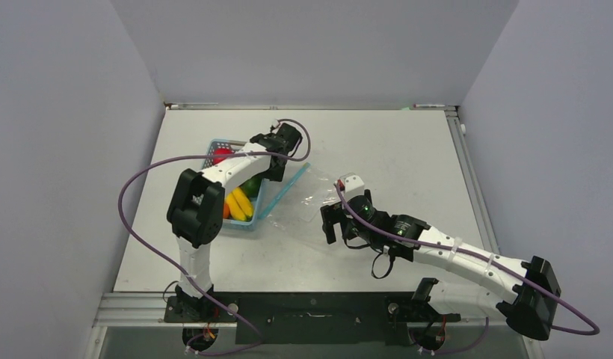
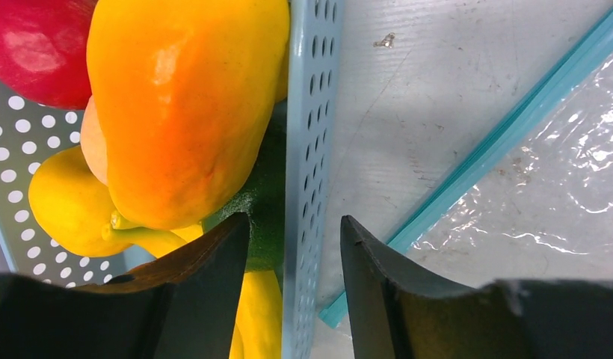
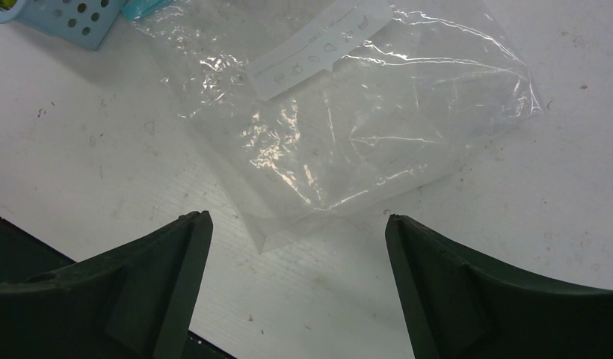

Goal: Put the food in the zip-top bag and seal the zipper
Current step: Move the bin to the center of the board.

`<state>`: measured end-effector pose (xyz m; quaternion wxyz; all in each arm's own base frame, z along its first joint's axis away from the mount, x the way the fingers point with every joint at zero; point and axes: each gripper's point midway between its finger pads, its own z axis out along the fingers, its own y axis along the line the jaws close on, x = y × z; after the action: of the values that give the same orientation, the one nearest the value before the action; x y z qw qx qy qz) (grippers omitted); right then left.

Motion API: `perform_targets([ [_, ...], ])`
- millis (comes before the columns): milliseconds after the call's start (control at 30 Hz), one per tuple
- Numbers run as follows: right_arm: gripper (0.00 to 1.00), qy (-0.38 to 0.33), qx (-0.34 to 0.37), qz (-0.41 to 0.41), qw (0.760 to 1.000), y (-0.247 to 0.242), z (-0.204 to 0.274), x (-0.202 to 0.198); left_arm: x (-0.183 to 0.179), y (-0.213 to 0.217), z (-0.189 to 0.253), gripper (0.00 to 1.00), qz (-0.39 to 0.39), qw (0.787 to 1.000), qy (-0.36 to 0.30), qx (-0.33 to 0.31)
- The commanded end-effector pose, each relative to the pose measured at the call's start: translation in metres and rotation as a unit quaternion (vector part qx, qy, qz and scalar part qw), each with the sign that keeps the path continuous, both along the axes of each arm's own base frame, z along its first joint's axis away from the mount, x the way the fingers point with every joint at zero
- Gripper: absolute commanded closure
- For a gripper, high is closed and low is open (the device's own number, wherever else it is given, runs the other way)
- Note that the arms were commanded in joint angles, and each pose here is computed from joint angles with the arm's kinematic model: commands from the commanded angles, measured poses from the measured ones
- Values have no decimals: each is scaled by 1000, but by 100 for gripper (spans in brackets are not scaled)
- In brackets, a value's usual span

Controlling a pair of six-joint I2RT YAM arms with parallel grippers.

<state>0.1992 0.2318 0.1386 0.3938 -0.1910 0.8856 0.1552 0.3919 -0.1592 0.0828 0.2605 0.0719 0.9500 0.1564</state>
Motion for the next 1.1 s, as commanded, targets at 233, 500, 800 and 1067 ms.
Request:
perform_targets([
  [233, 10, -25, 1, -40, 999, -12, 19, 10, -10, -8, 42, 47, -4, 998, -51, -22],
  [500, 10, -26, -17, -57, 998, -17, 12, 15, -32, -14, 63, 41, -17, 997, -68, -41],
  [800, 10, -28, -44, -100, 994, -19, 5, 29, -70, -27, 98, 33, -59, 983, -89, -149],
  [1067, 10, -16, -65, -170, 983, -24, -6, 43, -104, -27, 145, 16, -110, 957, -133, -234],
])
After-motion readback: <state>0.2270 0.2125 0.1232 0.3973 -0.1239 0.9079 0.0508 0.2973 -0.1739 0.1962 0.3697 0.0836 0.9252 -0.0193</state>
